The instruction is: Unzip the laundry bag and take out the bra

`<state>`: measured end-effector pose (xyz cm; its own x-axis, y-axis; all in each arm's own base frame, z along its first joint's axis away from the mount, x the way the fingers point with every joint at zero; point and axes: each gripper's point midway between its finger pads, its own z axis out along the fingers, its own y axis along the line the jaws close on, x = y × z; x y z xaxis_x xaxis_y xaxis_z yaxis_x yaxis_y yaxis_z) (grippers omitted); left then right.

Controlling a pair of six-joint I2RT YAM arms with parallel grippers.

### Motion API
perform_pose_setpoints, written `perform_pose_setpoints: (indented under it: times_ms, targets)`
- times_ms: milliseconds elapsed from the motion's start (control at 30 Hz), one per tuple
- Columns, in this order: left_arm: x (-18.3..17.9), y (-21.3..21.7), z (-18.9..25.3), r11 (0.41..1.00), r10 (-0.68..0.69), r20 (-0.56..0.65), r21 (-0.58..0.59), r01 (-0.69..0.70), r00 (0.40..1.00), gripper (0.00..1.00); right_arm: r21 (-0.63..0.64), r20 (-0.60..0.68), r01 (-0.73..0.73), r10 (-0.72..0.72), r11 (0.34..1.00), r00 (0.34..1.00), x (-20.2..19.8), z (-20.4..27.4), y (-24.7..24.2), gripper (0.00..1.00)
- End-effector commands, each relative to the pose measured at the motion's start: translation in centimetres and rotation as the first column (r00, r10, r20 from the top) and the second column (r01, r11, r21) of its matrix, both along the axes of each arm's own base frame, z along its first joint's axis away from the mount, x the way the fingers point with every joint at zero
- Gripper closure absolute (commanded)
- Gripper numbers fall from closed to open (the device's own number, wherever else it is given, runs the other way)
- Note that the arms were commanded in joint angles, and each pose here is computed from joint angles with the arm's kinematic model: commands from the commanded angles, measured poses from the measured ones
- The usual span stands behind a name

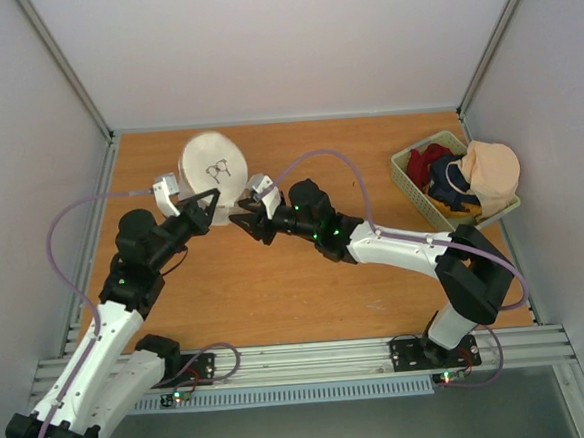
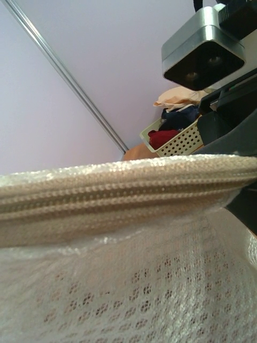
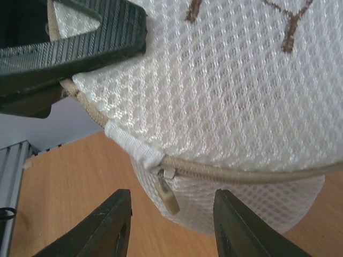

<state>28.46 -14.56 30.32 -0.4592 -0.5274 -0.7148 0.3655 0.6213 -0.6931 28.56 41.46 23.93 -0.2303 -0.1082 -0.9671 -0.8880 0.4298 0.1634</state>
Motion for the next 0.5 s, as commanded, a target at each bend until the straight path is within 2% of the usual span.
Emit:
perform_pose_setpoints:
  times_ms: [0,167,400,467]
  targets:
    - [-0.11,-0.28,2.08,1.000,-0.016,0.087,-0.025,0.018,0.996,0.99,0.082,0.095,-0.015,0.007,0.997,0.995,0.16,3.97,0.42,0.57]
    - [-0.19,-0.28,2.13,0.999,-0.017,0.088,-0.026,0.019,0.996,0.99,0.074,0.083,-0.019,0.013,0.997,0.996,0.34,3.58,0.76,0.67]
    - [-0.23,-0.29,1.94,0.999,-0.020,0.085,-0.025,0.022,0.996,0.99,0.065,0.097,-0.034,0.027,0.997,0.995,0.13,3.92,0.83,0.96]
    - [-0.30,-0.33,2.00,0.999,-0.023,0.090,-0.021,0.025,0.996,0.99,0.050,0.097,-0.025,0.020,0.998,0.995,0.25,3.66,0.69,0.99]
